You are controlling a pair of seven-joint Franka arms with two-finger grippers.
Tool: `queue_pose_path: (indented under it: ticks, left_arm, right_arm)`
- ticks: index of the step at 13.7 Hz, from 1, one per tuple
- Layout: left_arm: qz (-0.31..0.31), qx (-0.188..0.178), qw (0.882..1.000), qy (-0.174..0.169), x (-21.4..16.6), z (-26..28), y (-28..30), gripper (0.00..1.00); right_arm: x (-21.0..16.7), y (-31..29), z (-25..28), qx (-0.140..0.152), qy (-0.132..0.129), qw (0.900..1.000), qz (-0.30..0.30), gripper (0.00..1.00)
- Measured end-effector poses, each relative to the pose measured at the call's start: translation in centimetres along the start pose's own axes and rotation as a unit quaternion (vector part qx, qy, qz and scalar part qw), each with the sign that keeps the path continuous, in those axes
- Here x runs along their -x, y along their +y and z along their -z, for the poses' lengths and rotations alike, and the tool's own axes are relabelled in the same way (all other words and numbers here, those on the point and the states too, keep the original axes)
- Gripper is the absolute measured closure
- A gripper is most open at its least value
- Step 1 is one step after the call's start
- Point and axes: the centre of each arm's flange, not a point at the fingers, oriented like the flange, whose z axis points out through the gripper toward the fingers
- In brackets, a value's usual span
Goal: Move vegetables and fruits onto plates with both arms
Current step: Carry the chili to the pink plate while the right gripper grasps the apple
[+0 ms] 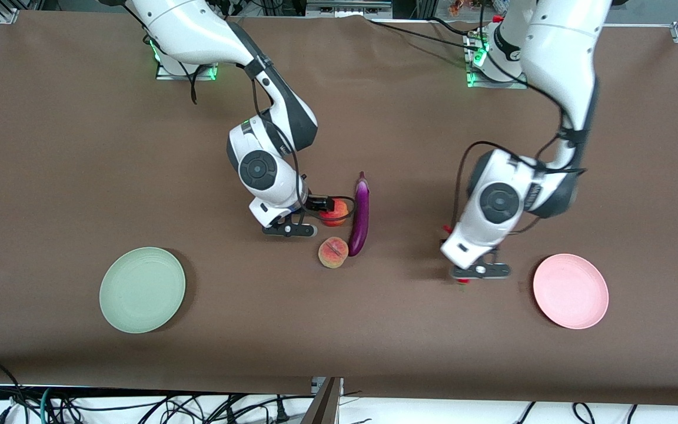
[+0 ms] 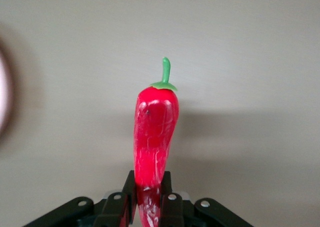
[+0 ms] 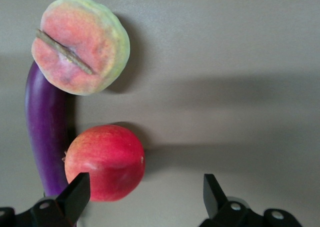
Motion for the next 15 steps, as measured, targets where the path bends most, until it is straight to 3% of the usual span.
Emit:
queue_pose_path:
  ticks: [4, 9, 15]
  left_arm:
    - [-0.057, -0.041, 0.998, -0.004, -2.0, -0.5, -10.2, 0.78]
    - [-0.124, -0.063, 0.990, -0.007, -2.9, -2.9, -22.0, 0.78]
    - [-0.122, -0.086, 0.989, 0.012, -3.6, -9.1, -26.4, 0.78]
  right_arm:
    - [-0.1, -0.7, -0.4, -0.034, 0.006, 0.999, -0.022, 0.00]
    - [0.8, -2.3, -1.9, -0.046, 0.022, 0.998, -0.027, 0.00]
    - [1.2, -3.0, -3.6, -0.051, 0.035, 0.998, -0.023, 0.00]
